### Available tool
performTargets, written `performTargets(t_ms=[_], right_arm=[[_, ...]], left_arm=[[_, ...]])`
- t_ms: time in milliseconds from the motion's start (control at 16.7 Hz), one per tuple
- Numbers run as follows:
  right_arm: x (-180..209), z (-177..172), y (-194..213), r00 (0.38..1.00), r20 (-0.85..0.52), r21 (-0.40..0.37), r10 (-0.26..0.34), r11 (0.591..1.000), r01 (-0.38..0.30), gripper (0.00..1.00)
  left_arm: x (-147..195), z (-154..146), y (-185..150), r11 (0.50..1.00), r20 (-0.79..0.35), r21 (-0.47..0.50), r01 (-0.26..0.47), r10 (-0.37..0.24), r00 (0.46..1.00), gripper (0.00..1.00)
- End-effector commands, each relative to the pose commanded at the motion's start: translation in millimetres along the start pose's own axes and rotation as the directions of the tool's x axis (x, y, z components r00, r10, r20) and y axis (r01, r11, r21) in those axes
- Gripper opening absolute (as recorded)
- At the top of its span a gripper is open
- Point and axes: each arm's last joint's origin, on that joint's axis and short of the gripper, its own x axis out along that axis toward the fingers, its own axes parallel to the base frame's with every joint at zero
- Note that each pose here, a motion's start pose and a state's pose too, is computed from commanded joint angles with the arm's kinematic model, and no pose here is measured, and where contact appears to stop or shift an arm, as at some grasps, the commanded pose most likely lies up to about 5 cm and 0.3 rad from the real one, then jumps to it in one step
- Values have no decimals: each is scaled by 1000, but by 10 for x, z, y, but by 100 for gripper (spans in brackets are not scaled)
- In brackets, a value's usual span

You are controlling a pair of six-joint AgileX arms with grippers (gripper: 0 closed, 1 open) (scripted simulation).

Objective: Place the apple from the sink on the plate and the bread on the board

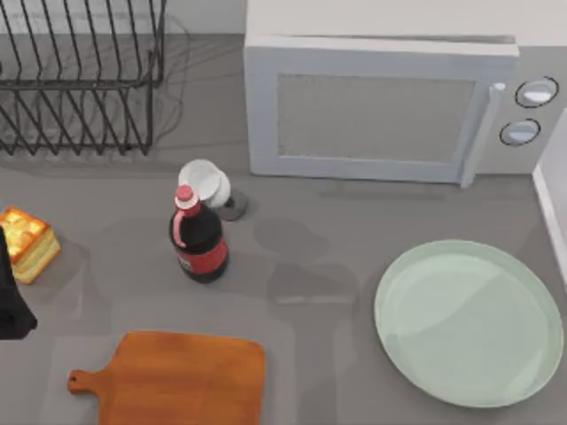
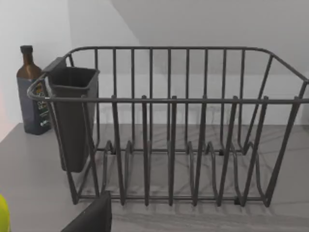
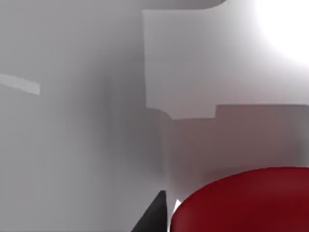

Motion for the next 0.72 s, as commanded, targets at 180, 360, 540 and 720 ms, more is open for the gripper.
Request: performTargets(t_ms=[180,360,540,720], right_arm=[[-372,23,-2,1000,-15,0,5,1000,-5,0],[-762,24,5,1000,-11,0,4,1000,-4,0],[-865,20,9,1000,-4,0,2,1000,-2,0],[-846,20,12,1000,-7,1,3,1000,-3,0]], left_arm=[[0,0,0,1000,0,0,0,0,1000,100],[0,0,0,1000,0,0,0,0,1000,100],[0,0,0,1000,0,0,0,0,1000,100],[0,0,0,1000,0,0,0,0,1000,100]])
